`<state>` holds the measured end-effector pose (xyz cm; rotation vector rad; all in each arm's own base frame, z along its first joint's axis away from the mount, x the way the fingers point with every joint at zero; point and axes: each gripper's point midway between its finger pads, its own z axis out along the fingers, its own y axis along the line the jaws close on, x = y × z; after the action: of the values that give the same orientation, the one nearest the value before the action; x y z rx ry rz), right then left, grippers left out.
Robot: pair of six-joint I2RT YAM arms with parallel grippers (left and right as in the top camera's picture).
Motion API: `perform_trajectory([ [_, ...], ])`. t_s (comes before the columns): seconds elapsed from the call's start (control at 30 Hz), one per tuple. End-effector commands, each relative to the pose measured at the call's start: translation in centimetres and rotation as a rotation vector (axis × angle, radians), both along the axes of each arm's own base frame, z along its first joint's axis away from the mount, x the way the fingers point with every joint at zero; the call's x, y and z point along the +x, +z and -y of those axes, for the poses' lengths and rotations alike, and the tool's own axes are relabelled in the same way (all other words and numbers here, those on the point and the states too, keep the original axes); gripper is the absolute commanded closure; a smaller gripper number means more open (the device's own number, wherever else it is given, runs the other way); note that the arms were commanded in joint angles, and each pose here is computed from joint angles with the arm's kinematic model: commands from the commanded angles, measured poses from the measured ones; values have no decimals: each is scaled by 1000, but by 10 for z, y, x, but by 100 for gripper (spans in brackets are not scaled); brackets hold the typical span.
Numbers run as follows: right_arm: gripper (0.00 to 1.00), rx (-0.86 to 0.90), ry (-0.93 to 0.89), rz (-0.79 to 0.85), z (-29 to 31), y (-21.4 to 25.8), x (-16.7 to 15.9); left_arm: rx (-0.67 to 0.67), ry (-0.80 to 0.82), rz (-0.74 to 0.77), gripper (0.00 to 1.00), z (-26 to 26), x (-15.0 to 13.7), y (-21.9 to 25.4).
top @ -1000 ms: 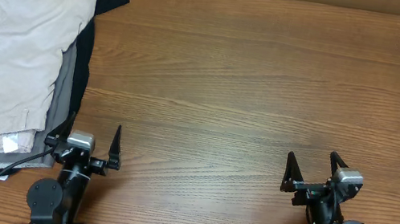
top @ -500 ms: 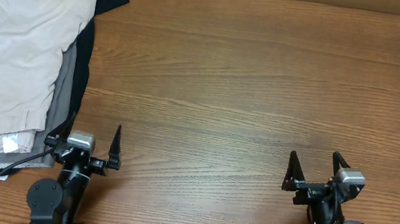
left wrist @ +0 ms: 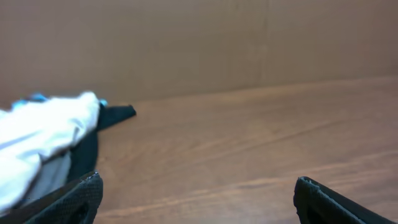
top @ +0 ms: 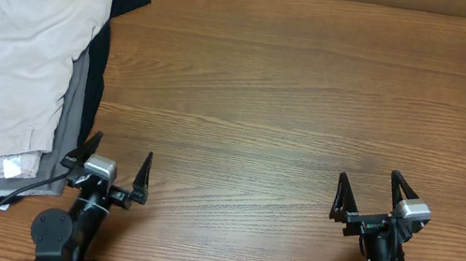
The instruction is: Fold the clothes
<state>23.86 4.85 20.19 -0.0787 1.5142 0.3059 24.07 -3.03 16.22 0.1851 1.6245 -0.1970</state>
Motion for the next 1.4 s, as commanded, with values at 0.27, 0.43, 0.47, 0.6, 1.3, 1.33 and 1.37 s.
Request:
perform_trajectory([
  [0.27, 0, -45, 50, 70, -9, 74, -4, -7, 104, -12, 0, -14, -15, 71],
  [0.43, 0, -64, 63, -22, -13, 91, 14, -12, 104, -67, 0, -15, -10, 92],
  [0.47, 0, -66, 68, -48, -14, 93, 18, -13, 104, -80, 0, -15, -8, 95],
  [0.6, 0, -100, 89, -214, -19, 97, 43, -49, 108, -197, 0, -17, 4, 110],
  [1.3, 0, -56, 350, -893, -67, 31, 122, -121, 102, -920, 0, -33, 104, 54],
  [1.33, 0, -48, 367, -902, -69, 29, 122, -98, 166, -946, 0, -46, 106, 45],
  [1.37, 0, -41, 380, -910, -72, 26, 122, -88, 224, -964, 0, -58, 107, 38],
])
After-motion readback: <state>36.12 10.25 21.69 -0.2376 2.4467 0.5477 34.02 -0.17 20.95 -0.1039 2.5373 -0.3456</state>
